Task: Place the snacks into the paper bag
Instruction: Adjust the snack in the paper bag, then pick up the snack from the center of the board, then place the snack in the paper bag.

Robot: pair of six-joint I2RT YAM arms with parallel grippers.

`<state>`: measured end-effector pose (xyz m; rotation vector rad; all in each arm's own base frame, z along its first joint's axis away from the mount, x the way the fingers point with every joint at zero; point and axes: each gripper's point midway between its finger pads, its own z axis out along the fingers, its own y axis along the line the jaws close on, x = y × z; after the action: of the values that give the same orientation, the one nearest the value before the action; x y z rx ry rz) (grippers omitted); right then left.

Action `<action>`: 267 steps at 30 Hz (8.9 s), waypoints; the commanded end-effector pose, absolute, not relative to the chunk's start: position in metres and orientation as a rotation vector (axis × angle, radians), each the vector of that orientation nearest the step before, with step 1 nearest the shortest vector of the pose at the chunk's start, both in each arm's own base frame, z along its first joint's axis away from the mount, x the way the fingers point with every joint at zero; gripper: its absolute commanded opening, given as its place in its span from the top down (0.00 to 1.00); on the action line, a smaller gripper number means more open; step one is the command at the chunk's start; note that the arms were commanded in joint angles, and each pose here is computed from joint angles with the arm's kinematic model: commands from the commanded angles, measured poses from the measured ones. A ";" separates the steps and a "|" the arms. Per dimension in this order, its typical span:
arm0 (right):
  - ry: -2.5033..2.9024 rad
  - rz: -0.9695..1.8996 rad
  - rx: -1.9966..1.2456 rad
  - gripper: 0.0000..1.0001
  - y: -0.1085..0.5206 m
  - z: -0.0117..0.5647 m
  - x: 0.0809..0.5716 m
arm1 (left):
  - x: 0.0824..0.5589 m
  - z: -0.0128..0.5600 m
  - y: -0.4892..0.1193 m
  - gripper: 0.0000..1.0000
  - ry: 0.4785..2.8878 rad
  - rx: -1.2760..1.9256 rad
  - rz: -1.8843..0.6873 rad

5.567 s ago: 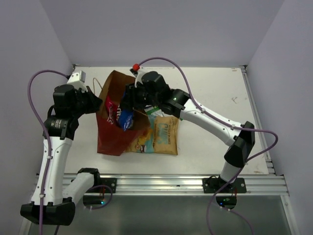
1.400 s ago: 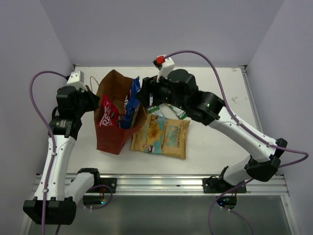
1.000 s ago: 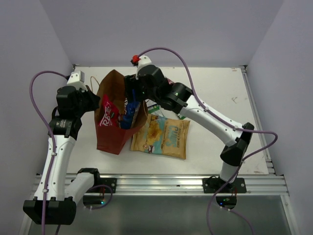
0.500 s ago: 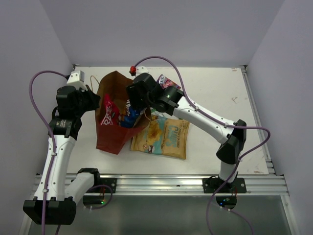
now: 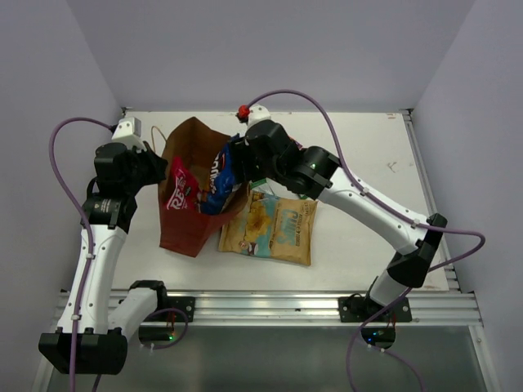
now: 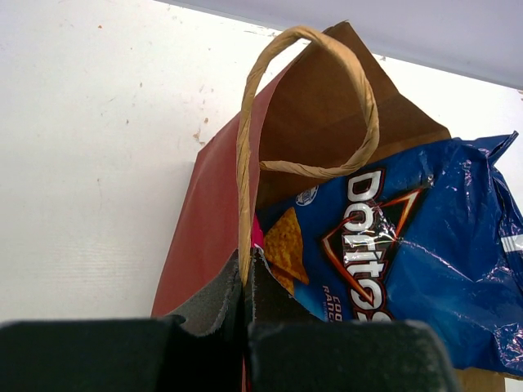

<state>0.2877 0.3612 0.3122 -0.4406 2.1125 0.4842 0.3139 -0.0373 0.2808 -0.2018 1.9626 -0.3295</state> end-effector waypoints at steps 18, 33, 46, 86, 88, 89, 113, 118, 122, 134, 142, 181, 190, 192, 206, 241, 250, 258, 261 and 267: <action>2.144 0.662 -0.493 0.80 0.402 0.285 0.281 | 0.321 0.292 -0.040 1.00 1.913 -0.177 -0.351; 2.062 0.998 -0.667 1.00 0.432 0.337 0.203 | 0.327 0.295 -0.040 1.00 1.902 -0.235 -0.379; 2.245 0.940 -0.636 1.00 0.437 0.244 0.196 | 0.322 0.304 -0.039 1.00 1.883 -0.234 -0.372; 2.193 0.562 -0.100 0.10 0.214 0.226 0.266 | 0.310 0.302 -0.049 1.00 1.892 -0.118 -0.392; 2.213 0.595 -0.058 0.08 0.208 0.207 0.268 | 0.310 0.304 -0.049 1.00 1.889 -0.113 -0.391; 2.221 0.608 -0.049 0.07 0.207 0.200 0.269 | 0.309 0.305 -0.049 1.00 1.887 -0.111 -0.390; 2.405 0.972 0.106 0.01 0.197 0.060 0.246 | 0.308 0.301 -0.048 1.00 1.908 -0.073 -0.367; 2.422 1.053 0.103 0.02 0.208 0.048 0.246 | 0.309 0.300 -0.050 1.00 1.914 -0.066 -0.376; 2.443 1.072 0.116 0.01 0.212 0.036 0.247 | 0.309 0.300 -0.051 1.00 1.913 -0.058 -0.380; 2.579 0.748 0.200 0.02 0.181 -0.006 0.248 | 0.311 0.296 -0.052 1.00 1.922 -0.053 -0.390; 2.570 0.753 0.068 0.02 0.202 -0.004 0.248 | 0.313 0.293 -0.056 1.00 1.925 -0.045 -0.417; 2.201 0.731 -0.102 1.00 0.179 0.204 0.250 | 0.307 0.311 -0.063 1.00 1.886 -0.016 -0.454; 2.022 0.706 -0.118 1.00 0.168 0.304 0.251 | 0.307 0.310 -0.069 1.00 1.890 0.006 -0.491; 1.992 0.711 -0.119 1.00 0.167 0.318 0.251 | 0.307 0.310 -0.071 1.00 1.890 0.008 -0.503; 1.721 0.769 -0.148 1.00 0.179 0.450 0.272 | 0.307 0.303 -0.078 1.00 1.913 0.035 -0.552; 1.487 1.129 -0.275 1.00 0.250 0.552 0.274 | 0.309 0.299 -0.077 1.00 1.924 0.011 -0.548; 1.676 1.175 -0.274 1.00 0.294 0.497 0.262 | 0.312 0.304 -0.075 1.00 1.913 0.003 -0.538; 1.830 1.173 -0.264 1.00 0.323 0.452 0.252 | 0.313 0.310 -0.070 1.00 1.900 -0.005 -0.500; 1.867 1.140 -0.242 1.00 0.326 0.442 0.249 | 0.313 0.308 -0.069 1.00 1.900 -0.008 -0.494; 1.977 1.084 -0.218 1.00 0.339 0.413 0.252 | 0.314 0.314 -0.066 1.00 1.884 -0.007 -0.477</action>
<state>0.2424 0.3357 0.4058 -0.2860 1.9897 1.0985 0.3076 -0.0694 0.2853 -0.0270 1.9721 -0.4995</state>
